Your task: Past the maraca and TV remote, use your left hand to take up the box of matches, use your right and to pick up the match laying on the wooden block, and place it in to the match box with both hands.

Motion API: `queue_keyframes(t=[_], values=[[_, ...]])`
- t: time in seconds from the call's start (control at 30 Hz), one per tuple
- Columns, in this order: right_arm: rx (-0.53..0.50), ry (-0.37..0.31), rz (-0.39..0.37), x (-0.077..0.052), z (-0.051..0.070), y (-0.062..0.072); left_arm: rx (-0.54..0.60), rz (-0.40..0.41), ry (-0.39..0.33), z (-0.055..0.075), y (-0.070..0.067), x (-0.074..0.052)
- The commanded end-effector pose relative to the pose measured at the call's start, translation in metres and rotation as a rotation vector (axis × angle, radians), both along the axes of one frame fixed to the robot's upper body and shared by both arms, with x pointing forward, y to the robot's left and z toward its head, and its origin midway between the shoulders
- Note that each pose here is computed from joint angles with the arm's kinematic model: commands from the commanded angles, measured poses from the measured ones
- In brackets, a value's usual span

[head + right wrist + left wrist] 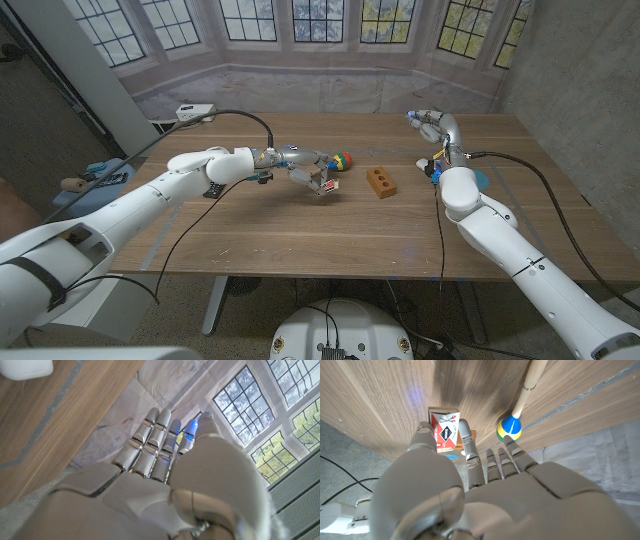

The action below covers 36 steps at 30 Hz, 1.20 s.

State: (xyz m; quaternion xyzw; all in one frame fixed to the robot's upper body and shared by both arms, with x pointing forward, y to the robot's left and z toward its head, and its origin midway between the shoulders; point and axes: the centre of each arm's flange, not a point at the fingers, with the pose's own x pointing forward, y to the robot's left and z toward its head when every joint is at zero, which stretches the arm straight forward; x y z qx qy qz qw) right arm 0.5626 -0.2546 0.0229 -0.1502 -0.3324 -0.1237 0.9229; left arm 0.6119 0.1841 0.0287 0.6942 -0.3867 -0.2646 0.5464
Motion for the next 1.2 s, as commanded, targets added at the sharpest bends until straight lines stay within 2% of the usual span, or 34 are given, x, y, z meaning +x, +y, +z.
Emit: queue_keyframes(t=[0.03,0.43,1.2], values=[[0.107,0.021,0.103,0.007,-0.001,-0.003,0.018,0.019,-0.008,0.002,0.006,0.0],[0.192,0.028,0.165,0.013,-0.004,-0.002,0.05,0.034,-0.033,0.001,0.015,0.002],[0.295,0.055,0.244,0.026,-0.008,-0.006,0.096,0.028,-0.071,-0.001,0.018,0.006]])
